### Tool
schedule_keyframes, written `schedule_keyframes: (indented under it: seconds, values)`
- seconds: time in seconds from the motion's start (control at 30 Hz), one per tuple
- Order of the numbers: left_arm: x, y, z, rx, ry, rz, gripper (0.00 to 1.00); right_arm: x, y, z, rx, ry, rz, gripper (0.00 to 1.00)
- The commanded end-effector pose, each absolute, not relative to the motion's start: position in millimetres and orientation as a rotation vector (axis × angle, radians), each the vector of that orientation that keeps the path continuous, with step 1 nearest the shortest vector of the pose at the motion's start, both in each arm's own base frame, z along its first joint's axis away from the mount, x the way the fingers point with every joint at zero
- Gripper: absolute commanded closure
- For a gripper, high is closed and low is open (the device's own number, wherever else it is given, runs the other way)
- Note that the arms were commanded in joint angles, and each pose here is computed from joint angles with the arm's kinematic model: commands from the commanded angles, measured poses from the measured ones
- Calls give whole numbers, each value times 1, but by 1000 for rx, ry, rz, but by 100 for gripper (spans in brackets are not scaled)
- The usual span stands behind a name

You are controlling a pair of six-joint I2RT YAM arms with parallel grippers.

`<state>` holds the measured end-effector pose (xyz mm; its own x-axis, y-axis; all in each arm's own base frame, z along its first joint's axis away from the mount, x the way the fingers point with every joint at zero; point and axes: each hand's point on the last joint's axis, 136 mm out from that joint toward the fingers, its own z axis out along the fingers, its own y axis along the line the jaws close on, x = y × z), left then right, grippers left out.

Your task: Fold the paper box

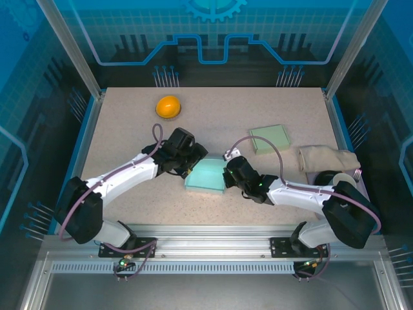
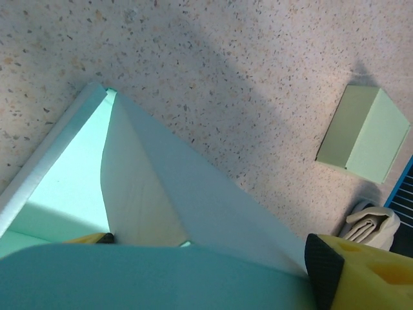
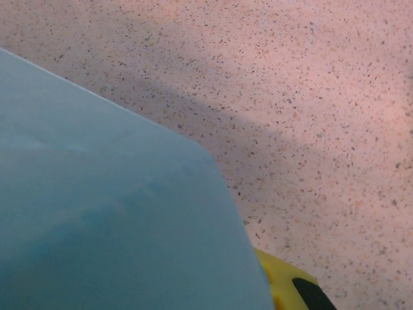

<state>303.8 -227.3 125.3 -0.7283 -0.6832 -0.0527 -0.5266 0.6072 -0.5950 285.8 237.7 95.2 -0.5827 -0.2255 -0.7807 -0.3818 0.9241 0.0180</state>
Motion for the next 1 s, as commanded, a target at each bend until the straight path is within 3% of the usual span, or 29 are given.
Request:
schedule_keyframes:
  seconds: [0.0,0.47,0.6,0.67,0.97]
  values:
    - [277,-214,96,-970,2656,-679,22,273,241,93,-325,2272,323,92]
    - [262,-191,85,-967,2648,-584,24,257,249,98,-127,2381,489,91]
    - [259,-189,83,-956,2656,-572,24,253,246,96,-3,2420,519,80]
    - [258,-187,81,-952,2658,-561,24,251,247,95,32,2431,533,80]
    - [253,-176,76,-951,2645,-517,25,245,280,117,-156,2342,582,78]
